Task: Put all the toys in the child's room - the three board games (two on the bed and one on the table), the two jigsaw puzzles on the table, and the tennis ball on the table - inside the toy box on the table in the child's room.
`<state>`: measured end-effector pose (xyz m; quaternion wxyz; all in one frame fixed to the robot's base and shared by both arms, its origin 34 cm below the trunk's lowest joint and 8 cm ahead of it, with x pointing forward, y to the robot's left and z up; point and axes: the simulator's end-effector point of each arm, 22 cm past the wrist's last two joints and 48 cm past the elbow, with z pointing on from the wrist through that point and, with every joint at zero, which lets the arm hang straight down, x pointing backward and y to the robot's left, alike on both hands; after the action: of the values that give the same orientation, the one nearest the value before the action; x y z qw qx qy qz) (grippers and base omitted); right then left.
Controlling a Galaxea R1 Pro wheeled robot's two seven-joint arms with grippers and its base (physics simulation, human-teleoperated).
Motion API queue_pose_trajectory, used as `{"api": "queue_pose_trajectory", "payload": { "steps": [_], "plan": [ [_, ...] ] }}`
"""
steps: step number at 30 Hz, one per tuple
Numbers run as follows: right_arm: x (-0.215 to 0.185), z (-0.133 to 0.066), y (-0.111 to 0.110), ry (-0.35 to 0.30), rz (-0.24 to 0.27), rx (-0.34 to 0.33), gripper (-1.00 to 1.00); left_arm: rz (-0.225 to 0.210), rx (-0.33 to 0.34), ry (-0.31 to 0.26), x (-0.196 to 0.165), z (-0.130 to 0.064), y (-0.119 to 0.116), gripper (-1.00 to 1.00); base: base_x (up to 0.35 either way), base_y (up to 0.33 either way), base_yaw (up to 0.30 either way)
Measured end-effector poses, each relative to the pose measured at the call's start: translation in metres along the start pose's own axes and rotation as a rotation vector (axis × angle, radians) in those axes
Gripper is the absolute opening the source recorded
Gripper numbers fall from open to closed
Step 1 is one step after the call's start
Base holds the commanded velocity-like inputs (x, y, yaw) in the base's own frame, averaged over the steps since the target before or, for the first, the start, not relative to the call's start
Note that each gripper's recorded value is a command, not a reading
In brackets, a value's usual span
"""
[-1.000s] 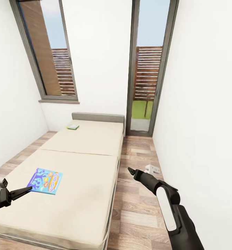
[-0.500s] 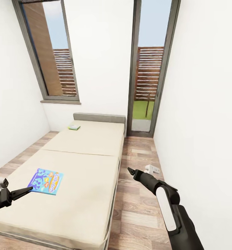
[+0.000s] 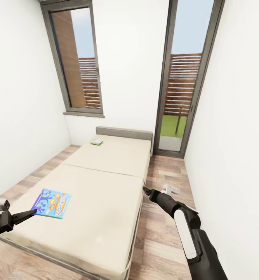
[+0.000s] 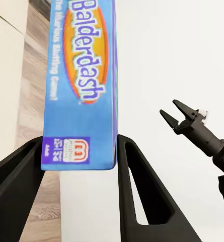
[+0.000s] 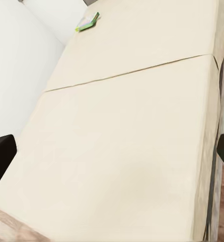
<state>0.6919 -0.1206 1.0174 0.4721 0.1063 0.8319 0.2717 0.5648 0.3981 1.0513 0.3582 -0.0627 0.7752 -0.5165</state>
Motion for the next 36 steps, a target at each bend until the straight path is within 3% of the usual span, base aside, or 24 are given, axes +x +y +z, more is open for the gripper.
{"api": "queue_pose_trajectory", "payload": {
  "steps": [22, 36],
  "plan": [
    [-0.005, -0.004, 0.005, -0.009, -0.005, -0.006, 1.0, 0.013, 0.009, -0.009, -0.002, -0.002, -0.006, -1.0, -0.007, 0.006, 0.246],
    [-0.008, -0.006, 0.008, -0.017, -0.009, -0.011, 1.0, 0.02, 0.021, -0.023, -0.004, -0.003, -0.011, -1.0, -0.022, 0.24, 0.246]
  ]
}}
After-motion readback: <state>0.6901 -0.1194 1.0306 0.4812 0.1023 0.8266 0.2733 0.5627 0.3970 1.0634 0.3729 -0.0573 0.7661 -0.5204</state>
